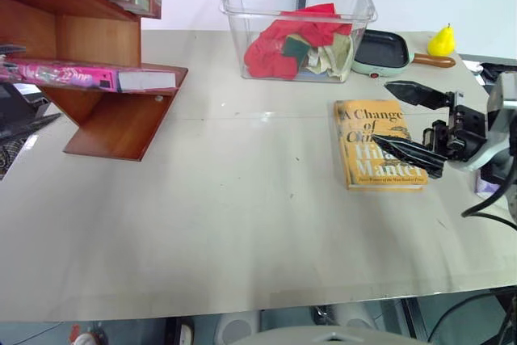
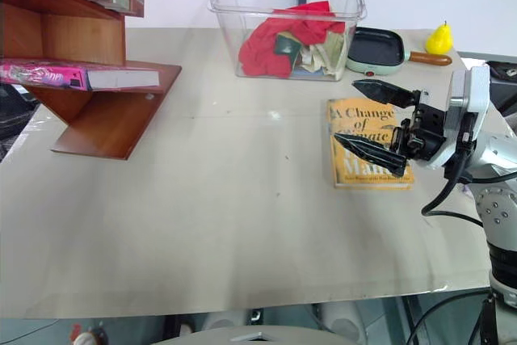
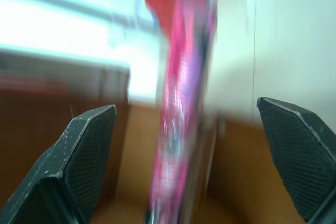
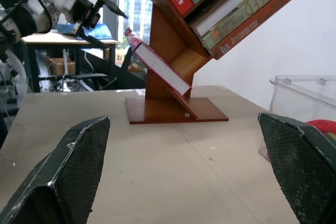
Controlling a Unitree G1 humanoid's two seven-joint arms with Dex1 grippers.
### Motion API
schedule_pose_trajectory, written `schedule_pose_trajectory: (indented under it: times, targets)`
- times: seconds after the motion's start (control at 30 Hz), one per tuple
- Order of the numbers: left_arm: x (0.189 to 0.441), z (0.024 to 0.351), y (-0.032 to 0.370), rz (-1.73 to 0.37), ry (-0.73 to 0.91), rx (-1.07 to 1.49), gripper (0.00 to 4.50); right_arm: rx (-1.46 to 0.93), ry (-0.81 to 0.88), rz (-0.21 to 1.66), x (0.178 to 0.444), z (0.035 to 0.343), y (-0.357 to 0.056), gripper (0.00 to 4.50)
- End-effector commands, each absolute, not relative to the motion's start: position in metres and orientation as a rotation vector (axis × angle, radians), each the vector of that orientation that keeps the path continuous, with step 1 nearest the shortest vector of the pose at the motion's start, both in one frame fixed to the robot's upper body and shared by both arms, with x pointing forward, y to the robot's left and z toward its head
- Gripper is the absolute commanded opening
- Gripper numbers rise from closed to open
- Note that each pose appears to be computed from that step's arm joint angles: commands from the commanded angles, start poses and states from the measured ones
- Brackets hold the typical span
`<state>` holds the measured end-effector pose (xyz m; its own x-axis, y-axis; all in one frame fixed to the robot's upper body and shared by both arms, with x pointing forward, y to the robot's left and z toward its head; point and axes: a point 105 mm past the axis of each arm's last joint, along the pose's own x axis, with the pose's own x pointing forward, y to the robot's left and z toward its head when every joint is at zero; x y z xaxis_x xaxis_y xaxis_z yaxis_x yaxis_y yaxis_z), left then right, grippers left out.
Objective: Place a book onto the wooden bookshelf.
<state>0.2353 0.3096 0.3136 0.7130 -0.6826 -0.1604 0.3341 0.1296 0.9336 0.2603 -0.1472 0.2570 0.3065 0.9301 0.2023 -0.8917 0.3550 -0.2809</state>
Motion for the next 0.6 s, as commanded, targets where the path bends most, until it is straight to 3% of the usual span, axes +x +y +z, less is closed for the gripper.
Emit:
schedule_pose_trajectory:
  times: [0.03, 0.1, 0.2, 0.3, 0.43, 0.6]
  targets:
    - [0.226, 0.318, 0.205, -0.985, -0.52, 0.942, 4.44, -0.281, -0.243, 1.07, 0.271, 0.24, -0.152, 4.5]
    - [0.222, 0.309, 0.181, -1.044, -0.503, 0.755, 4.44, -0.318, -0.214, 1.027, 0.266, 0.235, -0.146, 4.5]
    - [0.22, 0.265, 0.148, -1.171, -0.355, 0.526, 4.44, -0.385, -0.108, 0.915, 0.27, 0.214, -0.151, 4.5]
    - [0.234, 0.237, 0.13, -1.119, -0.268, 0.326, 4.44, -0.369, -0.02, 0.815, 0.272, 0.197, -0.162, 4.5]
    - [0.257, 0.191, 0.126, -1.003, -0.076, 0.143, 4.44, -0.401, 0.043, 0.721, 0.268, 0.179, -0.171, 4.5]
    - [0.257, 0.144, 0.151, -0.91, 0.103, 0.039, 4.44, -0.417, 0.155, 0.687, 0.238, 0.147, -0.187, 4.5]
